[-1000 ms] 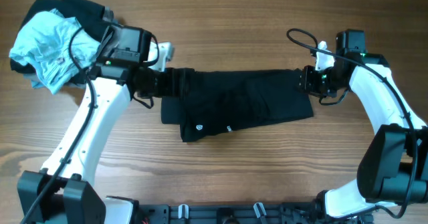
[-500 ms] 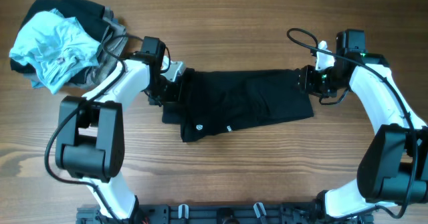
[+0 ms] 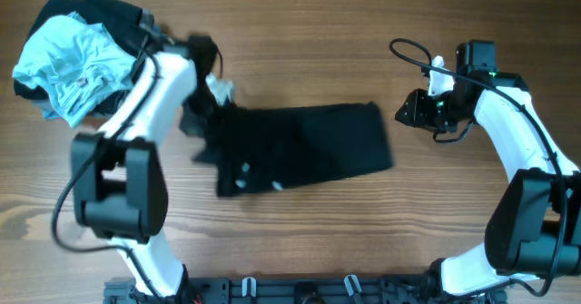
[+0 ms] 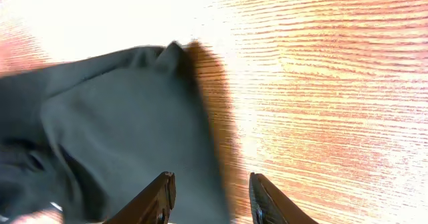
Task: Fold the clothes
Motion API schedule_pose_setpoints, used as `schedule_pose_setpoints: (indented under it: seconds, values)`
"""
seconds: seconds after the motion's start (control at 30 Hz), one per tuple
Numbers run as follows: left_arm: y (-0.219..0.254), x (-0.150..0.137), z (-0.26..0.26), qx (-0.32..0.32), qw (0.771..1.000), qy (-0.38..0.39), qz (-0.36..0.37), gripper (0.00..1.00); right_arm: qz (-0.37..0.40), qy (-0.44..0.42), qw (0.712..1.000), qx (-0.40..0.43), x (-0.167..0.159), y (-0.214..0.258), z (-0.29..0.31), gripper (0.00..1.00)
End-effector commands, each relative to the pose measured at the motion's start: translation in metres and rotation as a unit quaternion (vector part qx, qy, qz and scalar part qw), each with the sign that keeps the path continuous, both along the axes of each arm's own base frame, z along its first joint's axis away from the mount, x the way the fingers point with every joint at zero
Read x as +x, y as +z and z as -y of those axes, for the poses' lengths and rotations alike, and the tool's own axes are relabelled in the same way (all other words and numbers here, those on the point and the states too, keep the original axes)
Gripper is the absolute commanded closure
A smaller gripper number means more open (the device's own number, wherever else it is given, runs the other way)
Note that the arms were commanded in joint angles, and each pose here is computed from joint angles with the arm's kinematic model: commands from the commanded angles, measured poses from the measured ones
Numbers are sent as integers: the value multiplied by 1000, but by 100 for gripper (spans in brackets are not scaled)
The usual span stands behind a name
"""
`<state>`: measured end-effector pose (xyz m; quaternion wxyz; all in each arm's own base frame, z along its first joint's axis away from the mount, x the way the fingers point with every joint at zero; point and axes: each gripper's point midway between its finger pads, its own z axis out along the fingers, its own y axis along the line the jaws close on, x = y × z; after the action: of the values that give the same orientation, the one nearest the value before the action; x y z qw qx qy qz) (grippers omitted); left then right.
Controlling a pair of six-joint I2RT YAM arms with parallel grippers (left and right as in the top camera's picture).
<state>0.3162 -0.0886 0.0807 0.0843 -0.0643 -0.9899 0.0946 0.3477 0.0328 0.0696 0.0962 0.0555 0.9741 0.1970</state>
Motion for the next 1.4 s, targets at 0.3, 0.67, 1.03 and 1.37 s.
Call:
schedule_pose_setpoints:
  seconds: [0.3,0.67,1.03,1.37]
  values:
    - [47,23,139,-70,978,-131,147,96,6,6,1000,7,0,5,-3,60]
    - [13,0,216,-86,968,-184,146,41,5,13,1000,5,-2,5,-3,60]
    - [110,45,111,-49,976,-49,205,96,112,259,936,208,-26,54,-116,70]
    - [-12,-20,125,-164,986,24,3,96,61,161,985,28,6,-2,-109,96]
